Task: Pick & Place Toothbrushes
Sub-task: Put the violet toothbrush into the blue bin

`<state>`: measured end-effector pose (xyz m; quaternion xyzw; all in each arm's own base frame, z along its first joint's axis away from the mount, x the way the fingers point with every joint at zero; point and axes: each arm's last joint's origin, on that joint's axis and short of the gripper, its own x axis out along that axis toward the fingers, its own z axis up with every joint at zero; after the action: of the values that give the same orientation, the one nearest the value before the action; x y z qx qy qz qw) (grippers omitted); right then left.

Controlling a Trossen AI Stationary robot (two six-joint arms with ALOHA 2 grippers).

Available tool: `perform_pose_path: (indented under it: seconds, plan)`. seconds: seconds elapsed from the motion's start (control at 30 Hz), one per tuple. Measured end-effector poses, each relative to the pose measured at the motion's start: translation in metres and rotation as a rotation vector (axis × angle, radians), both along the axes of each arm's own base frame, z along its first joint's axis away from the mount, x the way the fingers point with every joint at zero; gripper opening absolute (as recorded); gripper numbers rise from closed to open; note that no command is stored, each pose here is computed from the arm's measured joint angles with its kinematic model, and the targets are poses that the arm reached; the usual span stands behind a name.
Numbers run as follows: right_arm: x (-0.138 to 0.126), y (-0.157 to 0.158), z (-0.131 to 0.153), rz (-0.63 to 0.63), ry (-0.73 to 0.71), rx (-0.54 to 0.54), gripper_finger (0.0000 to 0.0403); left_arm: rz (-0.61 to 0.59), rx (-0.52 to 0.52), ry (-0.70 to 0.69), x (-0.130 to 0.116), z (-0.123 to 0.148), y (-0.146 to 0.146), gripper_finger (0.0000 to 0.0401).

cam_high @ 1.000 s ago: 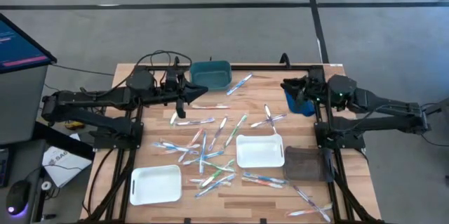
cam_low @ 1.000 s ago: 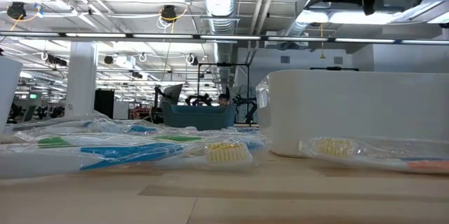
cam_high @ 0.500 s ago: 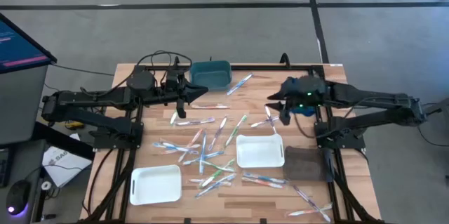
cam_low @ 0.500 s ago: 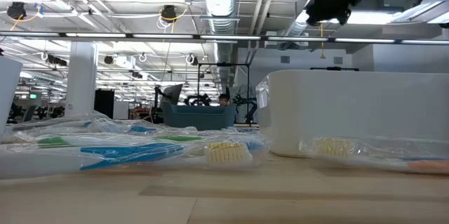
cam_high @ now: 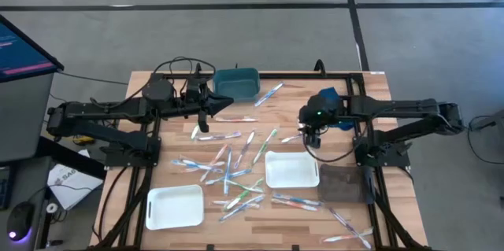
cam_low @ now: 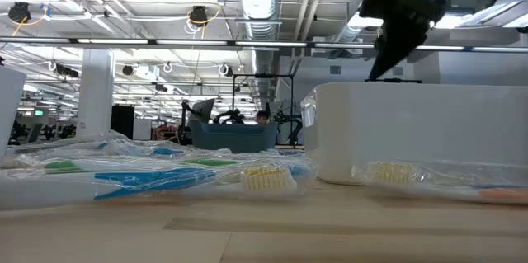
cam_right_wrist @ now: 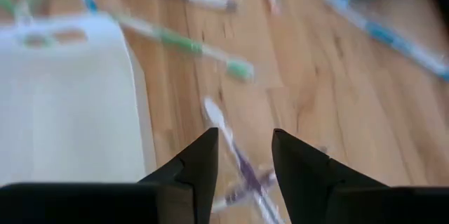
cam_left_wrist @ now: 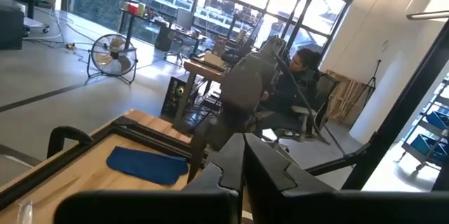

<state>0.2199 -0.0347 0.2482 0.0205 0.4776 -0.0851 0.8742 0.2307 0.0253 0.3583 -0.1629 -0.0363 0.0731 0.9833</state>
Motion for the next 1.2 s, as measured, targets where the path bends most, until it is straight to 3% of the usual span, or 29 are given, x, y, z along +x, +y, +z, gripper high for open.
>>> perform_pose_path:
  seconds: [0.2, 0.47, 0.97, 1.2]
  plan:
    - [0.009, 0.001, -0.015, 0.014, 0.080, 0.009, 0.0128, 0.000, 0.000, 0.003, 0.000, 0.000, 0.000, 0.0004]
    - [0.023, 0.005, -0.041, 0.125, 0.212, -0.020, 0.0131, 0.000, 0.000, 0.003, 0.000, 0.000, 0.000, 0.0004]
    - [0.039, -0.001, -0.086, 0.192, 0.423, -0.107, 0.0180, -0.001, -0.023, -0.001, 0.000, 0.000, 0.000, 0.0004]
    - [0.044, -0.001, -0.094, 0.220, 0.433, -0.109, 0.0197, -0.003, -0.050, -0.005, 0.000, 0.000, 0.000, 0.0004]
